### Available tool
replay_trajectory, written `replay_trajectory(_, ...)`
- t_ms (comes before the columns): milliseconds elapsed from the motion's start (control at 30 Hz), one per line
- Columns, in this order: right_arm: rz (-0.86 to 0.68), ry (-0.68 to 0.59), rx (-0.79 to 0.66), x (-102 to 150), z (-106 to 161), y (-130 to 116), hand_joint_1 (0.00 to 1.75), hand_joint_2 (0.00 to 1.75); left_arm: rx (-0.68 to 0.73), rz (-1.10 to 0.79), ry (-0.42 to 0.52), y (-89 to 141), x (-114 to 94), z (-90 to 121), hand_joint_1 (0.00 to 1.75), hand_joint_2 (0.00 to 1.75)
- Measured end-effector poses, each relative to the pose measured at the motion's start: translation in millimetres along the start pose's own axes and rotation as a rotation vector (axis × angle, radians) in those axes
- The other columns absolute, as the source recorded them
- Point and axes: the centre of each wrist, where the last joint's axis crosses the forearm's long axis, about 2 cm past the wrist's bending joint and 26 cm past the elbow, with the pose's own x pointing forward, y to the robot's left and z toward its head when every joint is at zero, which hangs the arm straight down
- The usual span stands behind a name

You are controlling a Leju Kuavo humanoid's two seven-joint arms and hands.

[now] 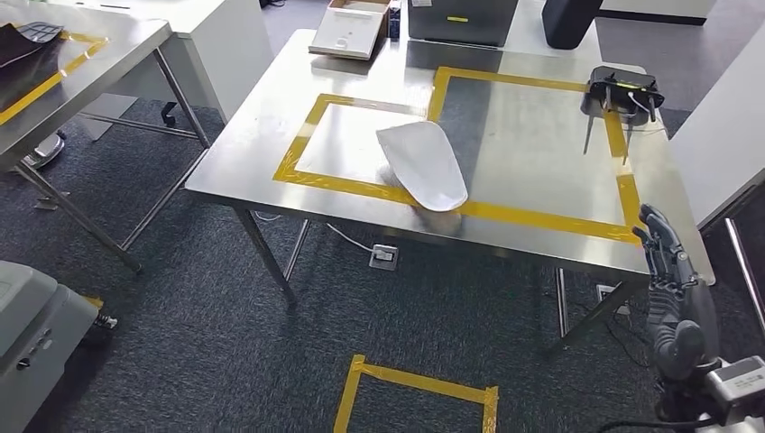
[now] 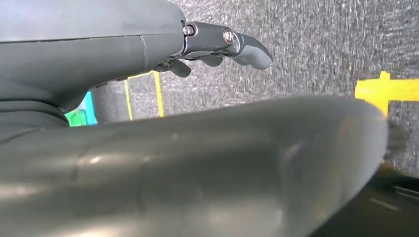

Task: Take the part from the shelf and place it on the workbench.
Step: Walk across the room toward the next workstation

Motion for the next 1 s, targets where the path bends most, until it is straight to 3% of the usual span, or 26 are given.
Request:
replay_trajectory(300, -0.026, 0.113, -0.029, -12.0, 20.8, 6.9, 0.0, 0.0, 0.02, -0.016, -0.048, 9.3, 12.8, -0.9, 0.0, 0.0)
replay_trajectory(467, -0.006, 0.313, -0.077, -43.9, 51.5, 14.9, 0.0, 0.0, 0.015, -0.034, -0.056, 11.3, 15.0, -1.1, 0.0, 0.0)
replay_trajectory(633, 0.097, 0.604, -0.222, -94.3, 94.8, 21.8, 0.0, 0.0, 0.017, -0.048, -0.055, 11.6, 17.0, -1.0, 0.0, 0.0)
replay_trajectory(733, 0.019, 0.847, -0.329, -121.2, 139.8, 32.3, 0.0, 0.0, 0.026, -0.042, -0.049, 11.9, 13.5, -1.3, 0.0, 0.0)
replay_trajectory(800, -0.055, 1.067, -0.401, -125.8, 175.9, 47.9, 0.0, 0.0, 0.028, -0.037, -0.048, 11.8, 11.6, -1.5, 0.0, 0.0)
replay_trajectory(1000, -0.284, 1.871, -0.491, -98.2, 260.1, 116.4, 0.0, 0.0, 0.028, 0.01, -0.035, 11.3, -1.8, -2.4, 0.0, 0.0)
